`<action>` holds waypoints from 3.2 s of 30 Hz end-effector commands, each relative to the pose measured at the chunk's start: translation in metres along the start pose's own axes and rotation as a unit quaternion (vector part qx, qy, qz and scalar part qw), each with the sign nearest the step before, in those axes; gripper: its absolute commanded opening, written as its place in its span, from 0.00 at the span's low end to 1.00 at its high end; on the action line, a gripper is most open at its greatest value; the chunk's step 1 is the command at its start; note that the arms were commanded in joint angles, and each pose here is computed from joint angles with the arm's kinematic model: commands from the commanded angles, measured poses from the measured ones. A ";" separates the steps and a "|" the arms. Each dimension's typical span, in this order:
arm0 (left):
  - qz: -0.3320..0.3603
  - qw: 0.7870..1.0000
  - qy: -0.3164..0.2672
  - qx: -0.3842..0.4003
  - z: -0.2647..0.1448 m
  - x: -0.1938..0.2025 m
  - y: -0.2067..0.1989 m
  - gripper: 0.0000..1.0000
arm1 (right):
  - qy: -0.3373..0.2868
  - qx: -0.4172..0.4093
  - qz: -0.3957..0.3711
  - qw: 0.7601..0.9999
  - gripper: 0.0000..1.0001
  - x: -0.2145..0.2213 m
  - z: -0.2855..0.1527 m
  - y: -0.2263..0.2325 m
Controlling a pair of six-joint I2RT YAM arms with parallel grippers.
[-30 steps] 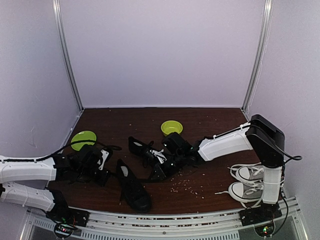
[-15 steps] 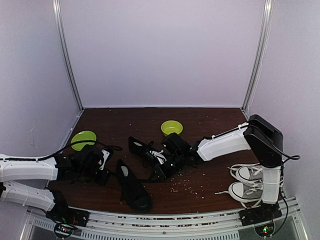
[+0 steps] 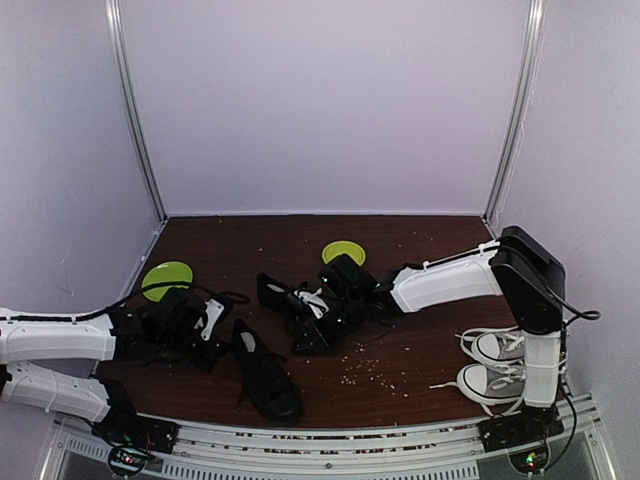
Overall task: Tie the shoes
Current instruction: Place the loops with shoelace on the shoe, then adjust the crossed shoelace on the shoe.
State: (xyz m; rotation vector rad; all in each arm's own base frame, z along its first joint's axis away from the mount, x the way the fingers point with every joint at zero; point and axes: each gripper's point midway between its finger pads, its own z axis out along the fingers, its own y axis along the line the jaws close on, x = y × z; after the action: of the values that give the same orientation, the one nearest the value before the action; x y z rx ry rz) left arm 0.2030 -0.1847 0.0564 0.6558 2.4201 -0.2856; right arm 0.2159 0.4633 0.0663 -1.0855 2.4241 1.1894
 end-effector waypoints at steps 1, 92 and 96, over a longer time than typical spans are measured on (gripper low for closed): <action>0.000 1.000 -0.029 0.009 -0.010 -0.021 -0.004 0.29 | -0.027 0.020 -0.042 0.999 0.23 -0.023 -0.024 0.012; 0.112 0.991 -0.052 0.050 -0.030 0.009 -0.083 0.00 | -0.075 -0.027 -0.045 0.996 0.24 -0.034 -0.025 0.059; 0.093 0.990 -0.044 0.099 -0.038 0.019 -0.093 0.00 | -0.066 -0.031 -0.042 0.996 0.24 -0.030 -0.021 0.058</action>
State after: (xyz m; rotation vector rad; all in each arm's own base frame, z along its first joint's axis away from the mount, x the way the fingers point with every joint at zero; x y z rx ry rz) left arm 0.1377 -0.2410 0.0816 0.9254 2.2057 -0.3485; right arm 0.2042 0.4842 0.1246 -1.0629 2.2419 1.2430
